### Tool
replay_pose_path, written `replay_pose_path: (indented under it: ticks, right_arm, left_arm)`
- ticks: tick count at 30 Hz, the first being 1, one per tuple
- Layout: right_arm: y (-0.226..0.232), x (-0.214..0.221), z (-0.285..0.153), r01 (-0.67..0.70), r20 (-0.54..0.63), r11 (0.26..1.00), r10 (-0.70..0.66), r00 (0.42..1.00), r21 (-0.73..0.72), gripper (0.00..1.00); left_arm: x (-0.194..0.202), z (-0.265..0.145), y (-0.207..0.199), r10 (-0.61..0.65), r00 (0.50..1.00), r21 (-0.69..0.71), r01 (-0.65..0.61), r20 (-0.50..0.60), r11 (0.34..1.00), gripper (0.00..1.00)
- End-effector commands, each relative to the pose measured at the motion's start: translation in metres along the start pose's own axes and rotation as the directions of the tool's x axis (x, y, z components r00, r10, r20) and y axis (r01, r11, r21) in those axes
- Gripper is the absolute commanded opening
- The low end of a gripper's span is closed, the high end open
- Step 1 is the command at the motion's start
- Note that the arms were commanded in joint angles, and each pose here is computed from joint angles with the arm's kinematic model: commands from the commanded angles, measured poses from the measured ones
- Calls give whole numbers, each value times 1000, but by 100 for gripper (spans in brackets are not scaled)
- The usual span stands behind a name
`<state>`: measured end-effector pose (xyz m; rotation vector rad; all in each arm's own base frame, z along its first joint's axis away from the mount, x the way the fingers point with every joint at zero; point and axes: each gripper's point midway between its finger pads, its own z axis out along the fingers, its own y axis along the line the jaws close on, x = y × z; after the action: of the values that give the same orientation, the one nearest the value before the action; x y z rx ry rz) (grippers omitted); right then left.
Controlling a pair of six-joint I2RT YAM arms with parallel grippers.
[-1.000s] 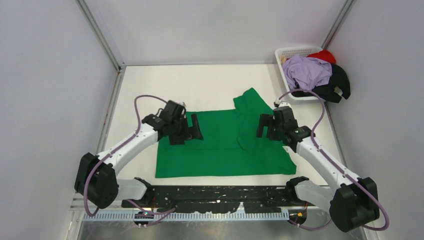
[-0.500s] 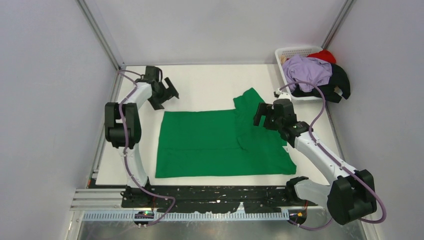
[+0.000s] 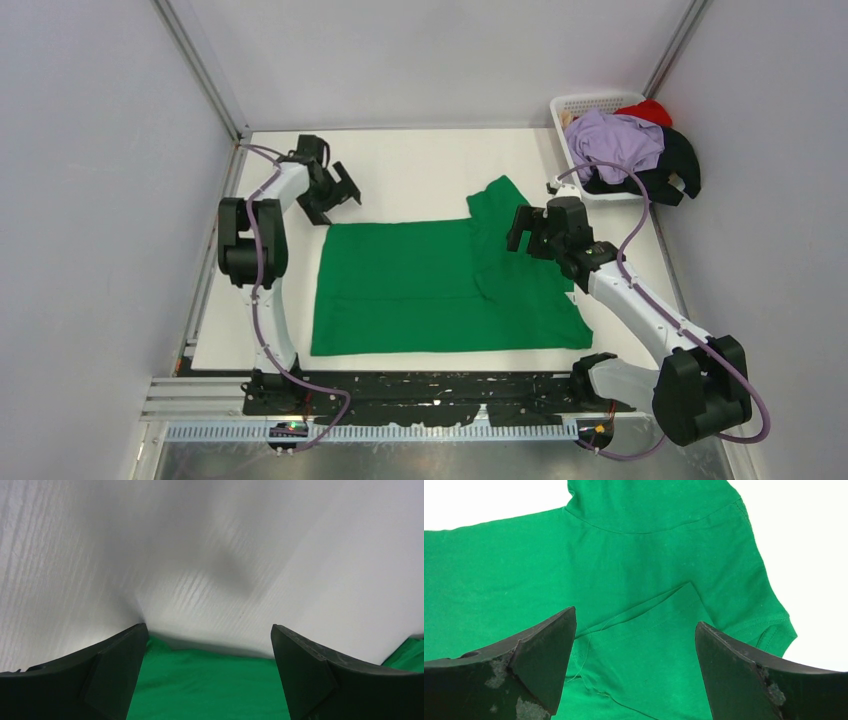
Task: Fold and stack the t-shirts
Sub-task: Grab the side of the flattened tshirt furthest away from the robot with both arms
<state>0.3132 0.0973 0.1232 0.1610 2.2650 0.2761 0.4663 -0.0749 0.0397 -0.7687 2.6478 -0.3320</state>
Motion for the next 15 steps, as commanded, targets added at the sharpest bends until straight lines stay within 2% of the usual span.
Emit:
replay_pose_path:
  ticks: [1,3,10,15]
  right_arm:
    - [10,-32,-6,10,98,999,-6,995,-37,95]
    - [9,-31,-7,11,99,999,-8,995,-35,95]
    - [8,-28,-7,7,93,999,-4,996,-35,95]
    - [7,-29,-6,7,94,999,-3,996,-33,95]
  left_arm:
    - [21,-3,-8,-20,998,54,23,-56,998,100]
    - [28,-3,-8,-26,997,50,30,-71,998,99]
    - [26,-20,-5,2,1000,-19,-2,-6,1000,82]
    - [27,-26,-1,18,1000,-78,-18,-6,997,73]
